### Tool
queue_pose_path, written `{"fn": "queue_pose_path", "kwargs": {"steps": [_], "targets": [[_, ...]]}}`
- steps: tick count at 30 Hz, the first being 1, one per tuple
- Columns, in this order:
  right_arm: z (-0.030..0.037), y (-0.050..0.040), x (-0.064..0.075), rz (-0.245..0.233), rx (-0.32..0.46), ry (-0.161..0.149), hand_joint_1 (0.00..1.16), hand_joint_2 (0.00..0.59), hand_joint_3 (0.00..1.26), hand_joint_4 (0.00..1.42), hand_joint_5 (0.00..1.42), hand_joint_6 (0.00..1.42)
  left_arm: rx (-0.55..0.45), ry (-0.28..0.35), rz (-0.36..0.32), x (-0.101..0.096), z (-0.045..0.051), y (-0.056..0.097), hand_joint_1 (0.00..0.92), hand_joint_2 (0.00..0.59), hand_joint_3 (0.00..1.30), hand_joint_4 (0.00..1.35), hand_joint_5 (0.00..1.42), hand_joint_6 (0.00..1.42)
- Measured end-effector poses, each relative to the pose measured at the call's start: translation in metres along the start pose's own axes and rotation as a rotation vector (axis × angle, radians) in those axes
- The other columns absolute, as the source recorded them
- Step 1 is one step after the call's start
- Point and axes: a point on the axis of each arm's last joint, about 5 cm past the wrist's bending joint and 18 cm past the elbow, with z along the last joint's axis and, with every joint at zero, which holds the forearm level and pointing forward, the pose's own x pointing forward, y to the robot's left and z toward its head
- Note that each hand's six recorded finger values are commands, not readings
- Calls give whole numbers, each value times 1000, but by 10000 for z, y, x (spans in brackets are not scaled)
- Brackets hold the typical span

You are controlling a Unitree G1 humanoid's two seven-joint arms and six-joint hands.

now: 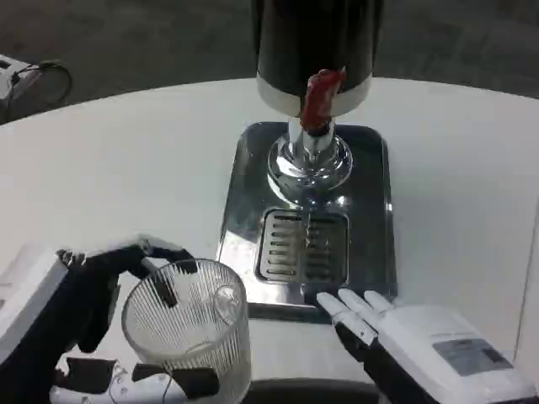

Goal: Grasp the cup under the faucet to collect the drink, then remove the cup.

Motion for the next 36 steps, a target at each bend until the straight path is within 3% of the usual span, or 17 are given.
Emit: {"fn": "queue_pose_path", "kwargs": {"steps": [21,29,36], "targets": [[17,-26,-43,-16,-25,-4,313,454,54,0,0,0,7,-33,29,63,23,24,466,0,1044,1102,1341,1424],[-19,-35,-66,-17,-25,27,309,454,54,0,0,0,-6,-31,29,173,-55,-15,466,0,1044,1102,1341,1424],[-62,-49,-99,-23,-21,55,307,454,61,0,0,0,41,-26,20,324,-124,-27,466,0,1044,1102,1341,1424]]}}
